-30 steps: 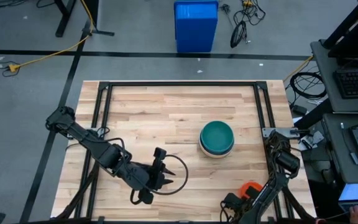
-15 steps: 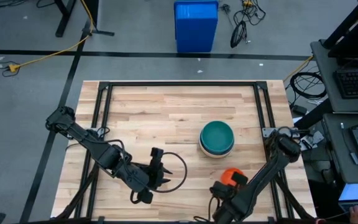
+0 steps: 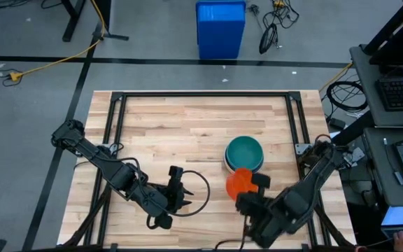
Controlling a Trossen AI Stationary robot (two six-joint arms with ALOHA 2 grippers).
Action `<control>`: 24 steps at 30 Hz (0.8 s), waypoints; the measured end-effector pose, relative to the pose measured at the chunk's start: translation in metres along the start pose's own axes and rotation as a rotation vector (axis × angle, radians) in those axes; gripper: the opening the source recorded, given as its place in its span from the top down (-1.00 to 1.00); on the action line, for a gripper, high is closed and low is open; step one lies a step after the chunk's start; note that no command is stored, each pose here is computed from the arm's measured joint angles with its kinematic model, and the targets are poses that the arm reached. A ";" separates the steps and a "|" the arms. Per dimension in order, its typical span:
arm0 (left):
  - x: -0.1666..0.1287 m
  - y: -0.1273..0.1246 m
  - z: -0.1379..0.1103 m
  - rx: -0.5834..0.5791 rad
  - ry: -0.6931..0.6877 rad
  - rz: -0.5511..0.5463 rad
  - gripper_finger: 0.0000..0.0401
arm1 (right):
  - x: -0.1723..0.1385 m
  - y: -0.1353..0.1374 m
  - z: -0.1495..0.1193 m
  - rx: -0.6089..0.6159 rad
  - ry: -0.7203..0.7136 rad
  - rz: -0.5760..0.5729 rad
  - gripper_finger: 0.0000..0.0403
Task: Nest bowls inside each other
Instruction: Stack the orange transparent bowl on top of the teal bowl
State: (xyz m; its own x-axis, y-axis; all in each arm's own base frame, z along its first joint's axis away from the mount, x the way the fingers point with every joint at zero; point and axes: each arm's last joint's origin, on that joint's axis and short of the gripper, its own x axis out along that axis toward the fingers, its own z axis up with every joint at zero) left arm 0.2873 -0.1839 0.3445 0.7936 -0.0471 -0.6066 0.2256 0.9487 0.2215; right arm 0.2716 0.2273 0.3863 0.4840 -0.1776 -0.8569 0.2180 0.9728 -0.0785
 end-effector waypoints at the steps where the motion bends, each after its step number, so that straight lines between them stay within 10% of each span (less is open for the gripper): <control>1: 0.000 0.000 0.000 -0.003 0.002 0.003 0.49 | -0.005 -0.006 0.003 -0.018 -0.011 0.009 1.00; 12: -0.001 0.004 -0.011 -0.091 0.096 0.109 0.49 | -0.045 -0.083 0.023 -0.129 -0.113 0.023 1.00; 24: -0.002 0.007 -0.015 -0.178 0.112 0.211 0.49 | -0.017 -0.150 0.010 -0.015 -0.001 -0.144 1.00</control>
State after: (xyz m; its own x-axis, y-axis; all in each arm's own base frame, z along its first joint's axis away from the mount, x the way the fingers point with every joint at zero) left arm 0.2785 -0.1722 0.3357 0.7430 0.1824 -0.6439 -0.0481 0.9742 0.2206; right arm 0.2395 0.0832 0.4177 0.4495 -0.3155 -0.8357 0.2727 0.9394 -0.2079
